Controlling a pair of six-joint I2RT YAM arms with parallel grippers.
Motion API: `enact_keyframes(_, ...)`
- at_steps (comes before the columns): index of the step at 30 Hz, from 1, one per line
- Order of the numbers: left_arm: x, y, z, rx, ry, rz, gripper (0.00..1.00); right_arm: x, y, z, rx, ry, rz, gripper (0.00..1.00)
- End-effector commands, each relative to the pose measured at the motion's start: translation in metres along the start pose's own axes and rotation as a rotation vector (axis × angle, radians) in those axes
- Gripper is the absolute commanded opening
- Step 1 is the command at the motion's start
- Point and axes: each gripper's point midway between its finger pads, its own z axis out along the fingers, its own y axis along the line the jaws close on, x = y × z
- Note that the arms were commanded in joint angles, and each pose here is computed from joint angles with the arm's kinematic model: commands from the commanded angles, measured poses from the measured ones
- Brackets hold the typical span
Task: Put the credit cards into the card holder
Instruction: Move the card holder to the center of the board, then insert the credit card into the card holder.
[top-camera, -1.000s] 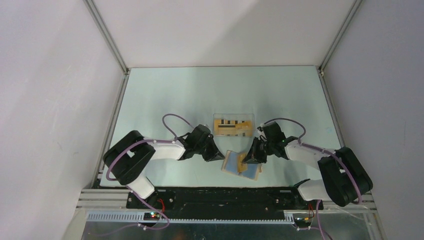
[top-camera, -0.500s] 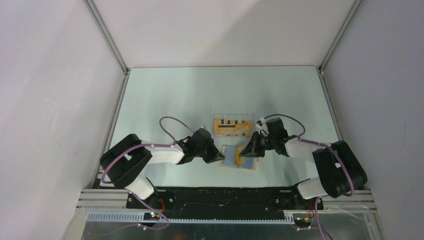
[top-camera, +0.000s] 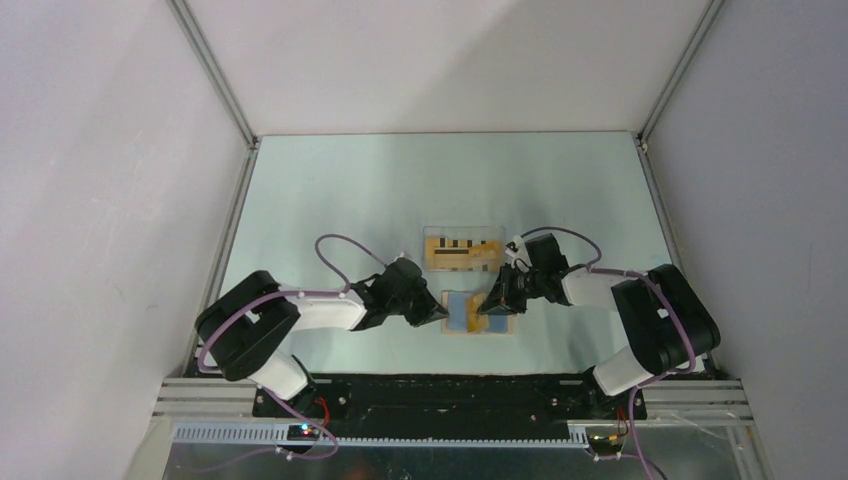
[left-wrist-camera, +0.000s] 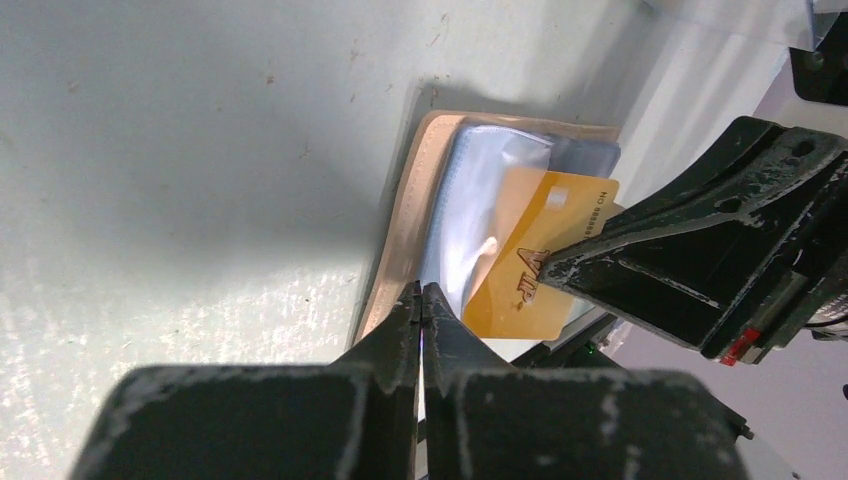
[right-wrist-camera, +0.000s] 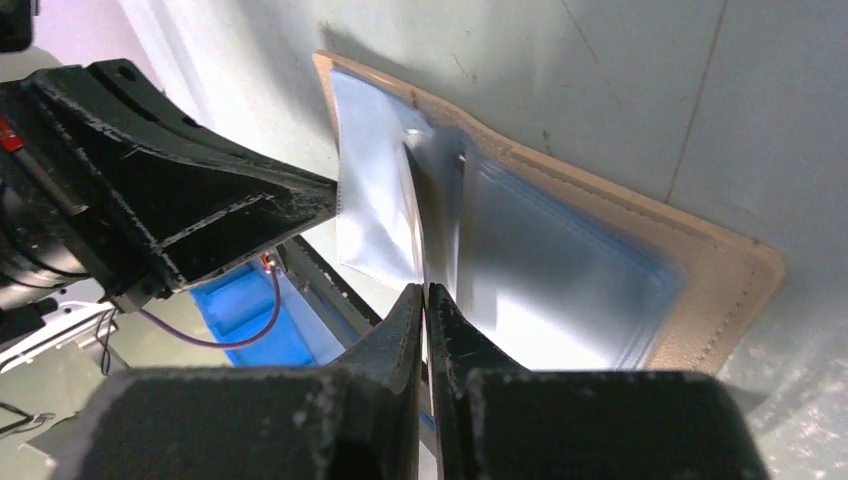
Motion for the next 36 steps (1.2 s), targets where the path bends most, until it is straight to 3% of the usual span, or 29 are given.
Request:
enact_keyframes(1, -0.011, -0.013, -0.007, 0.052, -0.05, -0.003, 0.0, -0.005, -0.005, -0.003, 0.073, -0.032, -0.035, 0.09)
enact_keyframes(5, -0.018, -0.008, -0.01, 0.041, -0.067, 0.007, 0.0, 0.001, -0.008, -0.001, 0.109, -0.027, -0.055, 0.14)
enact_keyframes(13, -0.018, 0.009, -0.007, 0.001, -0.046, 0.003, 0.0, -0.004, -0.003, -0.001, 0.108, -0.063, -0.125, 0.06)
enact_keyframes(25, -0.012, 0.01, 0.008, -0.03, 0.001, 0.017, 0.0, -0.015, 0.006, -0.007, 0.08, -0.124, -0.207, 0.05)
enact_keyframes(36, -0.01, 0.01, 0.011, -0.036, 0.015, 0.02, 0.0, -0.007, 0.005, 0.005, -0.011, -0.125, -0.092, 0.05)
